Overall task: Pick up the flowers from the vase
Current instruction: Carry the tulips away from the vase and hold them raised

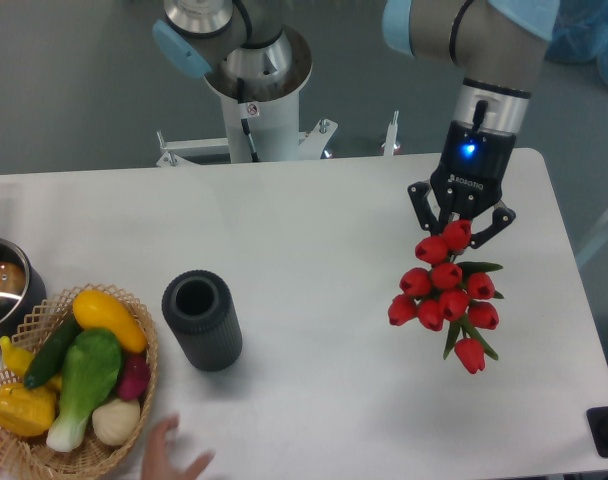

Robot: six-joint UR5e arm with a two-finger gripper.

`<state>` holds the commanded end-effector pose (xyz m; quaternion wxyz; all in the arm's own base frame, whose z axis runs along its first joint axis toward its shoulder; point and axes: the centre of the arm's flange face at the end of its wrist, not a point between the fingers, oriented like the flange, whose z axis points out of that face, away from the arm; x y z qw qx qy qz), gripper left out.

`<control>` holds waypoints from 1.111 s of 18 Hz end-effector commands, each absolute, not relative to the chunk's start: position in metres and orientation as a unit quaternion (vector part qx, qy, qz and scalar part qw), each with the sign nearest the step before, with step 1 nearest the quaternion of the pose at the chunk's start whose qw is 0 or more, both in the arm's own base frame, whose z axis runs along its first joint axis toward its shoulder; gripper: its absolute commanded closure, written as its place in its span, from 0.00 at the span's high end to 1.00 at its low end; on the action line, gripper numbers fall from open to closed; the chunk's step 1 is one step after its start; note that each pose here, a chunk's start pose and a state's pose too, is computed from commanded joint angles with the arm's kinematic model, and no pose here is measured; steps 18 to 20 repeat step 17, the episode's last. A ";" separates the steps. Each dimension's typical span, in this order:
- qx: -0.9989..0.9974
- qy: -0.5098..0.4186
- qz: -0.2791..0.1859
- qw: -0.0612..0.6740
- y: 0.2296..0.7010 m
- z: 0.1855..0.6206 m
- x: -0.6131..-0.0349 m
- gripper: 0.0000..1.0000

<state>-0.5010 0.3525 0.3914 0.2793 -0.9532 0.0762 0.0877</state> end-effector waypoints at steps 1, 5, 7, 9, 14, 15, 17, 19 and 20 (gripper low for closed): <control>-0.954 0.074 0.088 0.277 0.356 0.392 -0.504 0.00; -0.976 0.077 0.111 0.172 0.366 0.377 -0.512 0.00; -0.984 0.072 0.108 0.123 0.361 0.368 -0.512 0.00; -0.988 0.074 0.091 0.097 0.368 0.361 -0.502 0.00; -0.992 0.083 0.090 0.038 0.377 0.360 -0.493 0.00; -0.992 0.084 0.089 0.037 0.379 0.359 -0.494 0.00; -0.992 0.086 0.088 0.037 0.381 0.357 -0.493 0.00; -0.992 0.086 0.088 0.037 0.381 0.357 -0.493 0.00; -0.992 0.086 0.088 0.037 0.381 0.357 -0.493 0.00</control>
